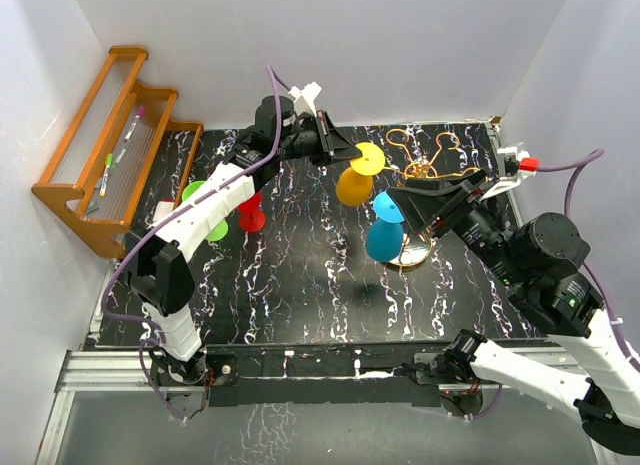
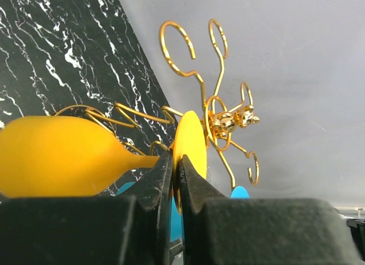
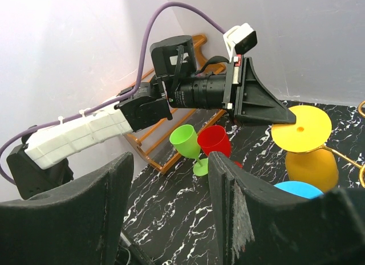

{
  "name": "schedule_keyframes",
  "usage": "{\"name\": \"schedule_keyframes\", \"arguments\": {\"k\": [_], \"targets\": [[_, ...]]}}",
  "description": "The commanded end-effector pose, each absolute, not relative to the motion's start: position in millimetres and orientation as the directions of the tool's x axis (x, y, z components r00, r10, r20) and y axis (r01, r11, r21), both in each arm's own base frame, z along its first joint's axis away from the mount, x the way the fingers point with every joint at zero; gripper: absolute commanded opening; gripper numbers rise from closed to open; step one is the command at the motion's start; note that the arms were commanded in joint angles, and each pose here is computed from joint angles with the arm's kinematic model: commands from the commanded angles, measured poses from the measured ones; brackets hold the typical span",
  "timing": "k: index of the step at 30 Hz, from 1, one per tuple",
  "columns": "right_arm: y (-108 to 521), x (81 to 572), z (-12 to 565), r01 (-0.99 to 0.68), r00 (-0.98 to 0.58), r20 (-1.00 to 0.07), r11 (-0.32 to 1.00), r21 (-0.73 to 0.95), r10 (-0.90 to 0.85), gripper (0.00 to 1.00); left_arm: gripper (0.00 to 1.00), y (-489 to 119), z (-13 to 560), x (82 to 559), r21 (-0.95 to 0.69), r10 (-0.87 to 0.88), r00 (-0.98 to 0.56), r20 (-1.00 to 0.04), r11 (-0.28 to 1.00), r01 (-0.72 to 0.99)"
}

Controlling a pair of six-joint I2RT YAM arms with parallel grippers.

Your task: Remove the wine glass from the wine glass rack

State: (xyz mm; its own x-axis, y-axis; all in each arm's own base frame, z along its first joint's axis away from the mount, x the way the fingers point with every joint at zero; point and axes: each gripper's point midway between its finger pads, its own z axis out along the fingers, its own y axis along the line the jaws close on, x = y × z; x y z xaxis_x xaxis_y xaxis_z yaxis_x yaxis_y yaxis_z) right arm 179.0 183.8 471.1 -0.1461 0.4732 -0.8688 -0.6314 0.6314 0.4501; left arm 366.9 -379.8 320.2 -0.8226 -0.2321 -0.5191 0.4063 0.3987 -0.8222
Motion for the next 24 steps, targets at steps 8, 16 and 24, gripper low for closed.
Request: {"name": "schedule_keyframes", "arguments": {"k": [8,16,24], "targets": [[173,172,497,-0.650,-0.090,-0.845,0.612,0.450,0.527,0.57,0.00,-373,358,357,-0.812,-0.262,-0.790,-0.555,0.377,0.445],[171,171,498,-0.650,-0.086,-0.842,0.611,0.453,0.532,0.56,0.00,-383,385,340,-0.866,-0.263,-0.829,-0.494,0.236,0.441],[174,172,496,-0.653,-0.088,-0.844,0.610,0.450,0.528,0.56,0.00,-387,385,323,-0.871,-0.229,-0.846,-0.482,0.225,0.436]]}}
